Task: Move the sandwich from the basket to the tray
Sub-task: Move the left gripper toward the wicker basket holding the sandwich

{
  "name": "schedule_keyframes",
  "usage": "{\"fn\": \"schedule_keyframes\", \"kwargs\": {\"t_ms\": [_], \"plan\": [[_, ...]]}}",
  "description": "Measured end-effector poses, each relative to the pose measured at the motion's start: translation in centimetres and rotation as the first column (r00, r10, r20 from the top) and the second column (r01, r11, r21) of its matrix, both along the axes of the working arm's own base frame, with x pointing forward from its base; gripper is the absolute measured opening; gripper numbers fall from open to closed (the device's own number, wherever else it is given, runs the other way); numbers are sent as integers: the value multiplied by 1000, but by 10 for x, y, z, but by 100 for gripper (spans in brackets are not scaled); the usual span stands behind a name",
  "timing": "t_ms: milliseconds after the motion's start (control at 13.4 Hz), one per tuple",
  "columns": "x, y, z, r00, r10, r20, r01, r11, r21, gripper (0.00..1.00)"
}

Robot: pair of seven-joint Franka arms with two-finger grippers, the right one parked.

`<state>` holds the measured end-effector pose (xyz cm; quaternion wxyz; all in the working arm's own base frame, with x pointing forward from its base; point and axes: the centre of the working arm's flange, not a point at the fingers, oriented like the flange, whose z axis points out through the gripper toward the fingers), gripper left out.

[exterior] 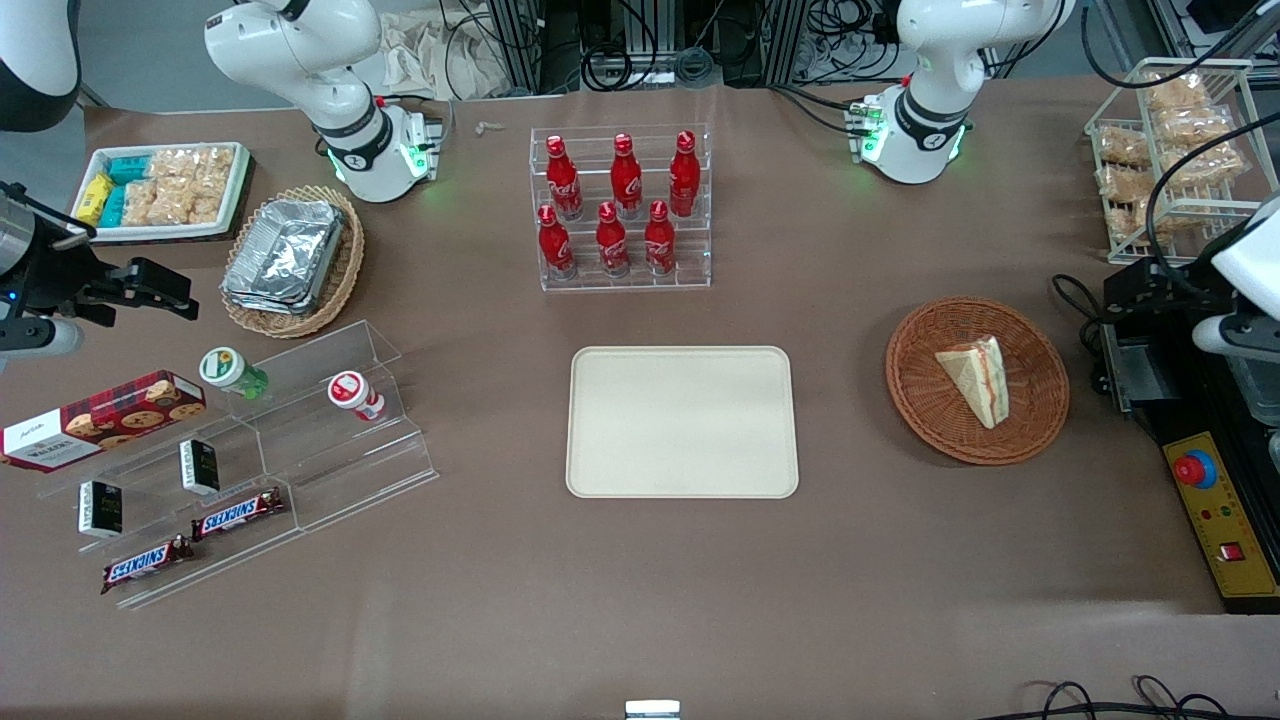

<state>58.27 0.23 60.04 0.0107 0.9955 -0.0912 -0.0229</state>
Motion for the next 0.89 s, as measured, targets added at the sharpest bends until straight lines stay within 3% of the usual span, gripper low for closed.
{"fn": "schedule_keyframes", "kwargs": {"t_ms": [447, 745, 894], "plan": [[3, -1, -2, 999, 36, -4, -36, 999, -9, 100], [0, -10, -38, 971, 225, -83, -224, 974, 19, 100], [0, -19, -70, 963, 265, -60, -264, 964, 21, 100]]}}
